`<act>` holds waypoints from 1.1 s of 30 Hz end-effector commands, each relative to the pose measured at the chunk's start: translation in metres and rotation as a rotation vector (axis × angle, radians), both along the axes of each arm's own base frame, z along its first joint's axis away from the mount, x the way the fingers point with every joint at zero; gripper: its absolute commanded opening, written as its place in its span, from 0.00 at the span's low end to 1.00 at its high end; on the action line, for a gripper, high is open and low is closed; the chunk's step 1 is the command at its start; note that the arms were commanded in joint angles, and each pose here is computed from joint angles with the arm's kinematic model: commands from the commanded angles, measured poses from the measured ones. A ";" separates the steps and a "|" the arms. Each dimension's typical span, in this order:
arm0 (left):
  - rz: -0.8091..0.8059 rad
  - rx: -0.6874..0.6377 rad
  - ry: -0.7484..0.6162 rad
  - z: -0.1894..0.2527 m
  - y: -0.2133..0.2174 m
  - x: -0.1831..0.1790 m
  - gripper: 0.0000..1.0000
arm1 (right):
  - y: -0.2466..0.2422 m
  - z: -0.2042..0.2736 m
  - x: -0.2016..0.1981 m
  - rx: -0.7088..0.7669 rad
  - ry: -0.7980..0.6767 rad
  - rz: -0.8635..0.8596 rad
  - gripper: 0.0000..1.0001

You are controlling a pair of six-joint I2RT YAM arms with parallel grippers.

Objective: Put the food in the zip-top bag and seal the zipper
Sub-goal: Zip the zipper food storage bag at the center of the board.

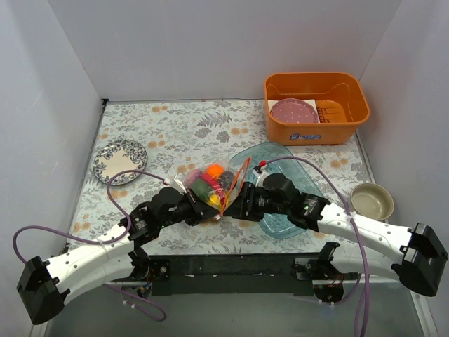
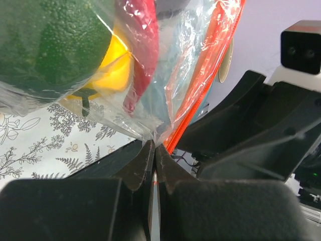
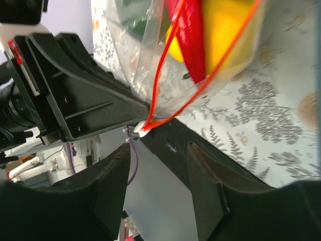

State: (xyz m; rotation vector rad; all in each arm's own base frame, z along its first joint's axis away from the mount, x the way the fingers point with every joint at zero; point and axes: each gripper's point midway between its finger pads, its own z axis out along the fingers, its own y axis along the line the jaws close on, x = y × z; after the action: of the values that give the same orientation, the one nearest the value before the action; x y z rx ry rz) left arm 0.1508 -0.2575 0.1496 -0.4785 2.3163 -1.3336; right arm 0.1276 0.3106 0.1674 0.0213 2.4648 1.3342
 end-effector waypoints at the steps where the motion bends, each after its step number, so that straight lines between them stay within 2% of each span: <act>1: 0.018 0.013 -0.046 0.013 -0.001 0.009 0.00 | 0.026 0.019 -0.006 0.112 -0.002 0.011 0.55; 14: 0.012 -0.010 -0.035 0.010 -0.003 0.005 0.00 | 0.046 0.007 -0.001 0.111 0.018 0.029 0.45; 19: 0.010 -0.008 -0.028 0.007 -0.003 0.005 0.00 | 0.049 0.008 -0.004 0.115 0.021 0.039 0.32; 24: 0.013 -0.010 -0.022 0.005 -0.004 0.005 0.00 | 0.050 0.008 -0.008 0.116 0.029 0.051 0.29; 26: 0.017 -0.010 -0.025 0.005 -0.004 0.006 0.00 | 0.050 0.007 -0.011 0.114 0.036 0.059 0.29; 30: 0.019 -0.014 -0.027 0.008 -0.004 0.007 0.00 | 0.052 0.006 -0.018 0.115 0.049 0.075 0.40; 33: 0.016 -0.015 -0.026 0.007 -0.005 0.007 0.00 | 0.053 0.006 -0.017 0.115 0.041 0.072 0.40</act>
State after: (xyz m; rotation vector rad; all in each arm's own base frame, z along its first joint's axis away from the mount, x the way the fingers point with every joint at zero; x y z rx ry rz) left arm 0.1535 -0.2605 0.1505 -0.4797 2.3115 -1.3304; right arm 0.1093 0.3533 0.1578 0.0077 2.4994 1.4566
